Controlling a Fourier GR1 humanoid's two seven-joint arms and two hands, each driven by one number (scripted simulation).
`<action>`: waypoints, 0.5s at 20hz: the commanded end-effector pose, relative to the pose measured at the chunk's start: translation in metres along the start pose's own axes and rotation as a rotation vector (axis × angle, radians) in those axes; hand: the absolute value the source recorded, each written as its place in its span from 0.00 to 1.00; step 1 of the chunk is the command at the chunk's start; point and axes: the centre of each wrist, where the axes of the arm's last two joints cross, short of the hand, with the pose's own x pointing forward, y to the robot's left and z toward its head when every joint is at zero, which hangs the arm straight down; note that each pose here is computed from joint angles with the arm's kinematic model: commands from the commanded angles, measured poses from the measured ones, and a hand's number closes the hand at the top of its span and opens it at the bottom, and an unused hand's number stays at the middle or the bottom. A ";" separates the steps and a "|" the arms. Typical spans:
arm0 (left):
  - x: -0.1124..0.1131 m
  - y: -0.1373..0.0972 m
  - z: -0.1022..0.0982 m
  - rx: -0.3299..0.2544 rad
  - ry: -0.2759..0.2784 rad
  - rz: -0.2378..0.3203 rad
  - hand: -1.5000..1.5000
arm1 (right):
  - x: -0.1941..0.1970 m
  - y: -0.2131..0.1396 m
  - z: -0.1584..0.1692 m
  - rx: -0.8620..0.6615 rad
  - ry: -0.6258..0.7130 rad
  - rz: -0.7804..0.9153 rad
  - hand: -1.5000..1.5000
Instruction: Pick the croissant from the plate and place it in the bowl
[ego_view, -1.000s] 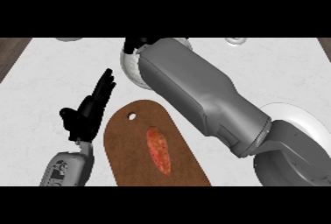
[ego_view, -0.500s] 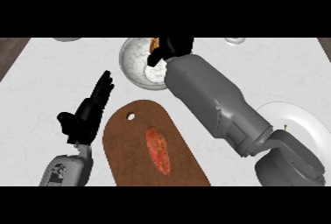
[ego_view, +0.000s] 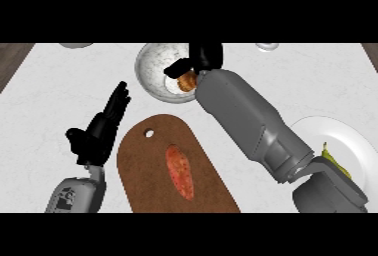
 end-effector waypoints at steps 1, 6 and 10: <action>-0.008 -0.004 0.013 0.011 0.004 -0.009 0.50 | 0.013 -0.008 -0.004 -0.117 -0.083 -0.114 0.00; -0.001 -0.002 0.005 -0.003 0.011 0.009 0.50 | 0.010 -0.011 -0.003 -0.183 -0.042 -0.238 0.00; -0.002 0.018 0.005 0.045 0.021 0.005 0.50 | 0.012 -0.024 -0.008 -0.131 -0.027 -0.321 0.00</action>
